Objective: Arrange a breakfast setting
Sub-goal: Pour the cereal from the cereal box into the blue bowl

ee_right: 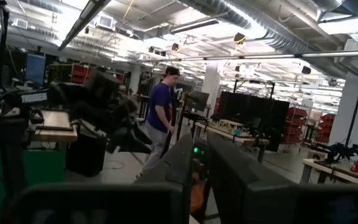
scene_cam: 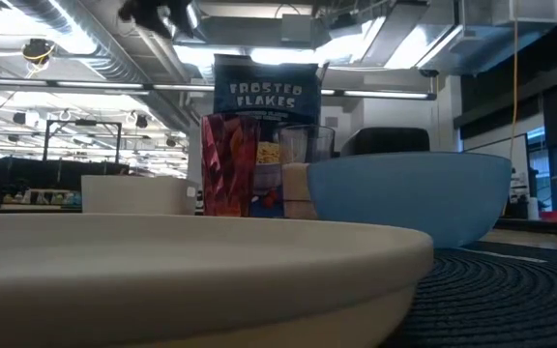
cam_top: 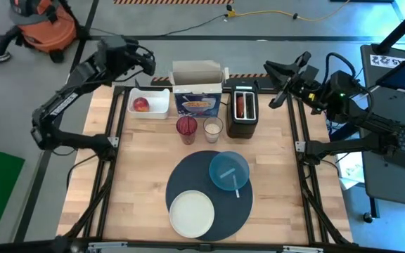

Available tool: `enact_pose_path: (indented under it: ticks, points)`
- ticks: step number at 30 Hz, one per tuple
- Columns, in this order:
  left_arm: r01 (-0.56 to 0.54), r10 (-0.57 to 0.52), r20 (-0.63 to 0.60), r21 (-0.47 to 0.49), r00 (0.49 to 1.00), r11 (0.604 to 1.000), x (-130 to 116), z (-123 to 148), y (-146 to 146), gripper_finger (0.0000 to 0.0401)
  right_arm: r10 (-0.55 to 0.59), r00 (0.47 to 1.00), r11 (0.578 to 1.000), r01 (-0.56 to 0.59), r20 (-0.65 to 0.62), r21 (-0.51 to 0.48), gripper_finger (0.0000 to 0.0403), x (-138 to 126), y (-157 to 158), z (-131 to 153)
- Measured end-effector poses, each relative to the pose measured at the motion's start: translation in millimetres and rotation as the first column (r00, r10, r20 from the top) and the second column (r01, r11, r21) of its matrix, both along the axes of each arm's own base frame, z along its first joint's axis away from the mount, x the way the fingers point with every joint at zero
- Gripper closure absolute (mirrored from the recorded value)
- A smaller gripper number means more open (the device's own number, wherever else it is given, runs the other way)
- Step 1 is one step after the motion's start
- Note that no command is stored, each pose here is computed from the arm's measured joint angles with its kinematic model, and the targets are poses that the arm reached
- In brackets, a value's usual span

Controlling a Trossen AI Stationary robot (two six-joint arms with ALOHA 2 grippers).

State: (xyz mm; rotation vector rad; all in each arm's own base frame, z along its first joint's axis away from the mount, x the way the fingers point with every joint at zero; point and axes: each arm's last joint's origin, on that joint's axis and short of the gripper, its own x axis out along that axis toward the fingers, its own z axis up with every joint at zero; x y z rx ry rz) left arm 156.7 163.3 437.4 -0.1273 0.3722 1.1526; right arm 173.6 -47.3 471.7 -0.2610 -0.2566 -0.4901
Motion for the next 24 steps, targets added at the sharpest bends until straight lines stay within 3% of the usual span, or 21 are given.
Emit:
enact_pose_path:
  ticks: [5, 10, 17, 24]
  points:
    - [0.010, -0.023, -0.059, -0.212, 0.998, 0.977, -13, -26, 30, 0.0085, 0.017, 1.000, 1.000, -0.017, -0.014, -0.002, 0.0352, 0, 1, -1]
    - [0.066, -0.128, -0.129, -0.402, 0.983, 0.913, -15, -52, 47, 0.0073, 0.017, 0.998, 1.000, -0.017, -0.054, 0.008, 0.0352, 1, 0, -5]
    - [0.176, -0.314, -0.186, -0.524, 0.931, 0.833, -10, -75, 51, 0.0093, -0.020, 0.996, 0.999, 0.022, -0.084, 0.025, 0.0352, 1, -1, -8]
    - [0.372, -0.513, -0.074, -0.600, 0.855, 0.708, -5, -108, 48, 0.0113, -0.024, 0.991, 0.999, 0.029, -0.132, 0.036, 0.0352, 2, -1, -13]
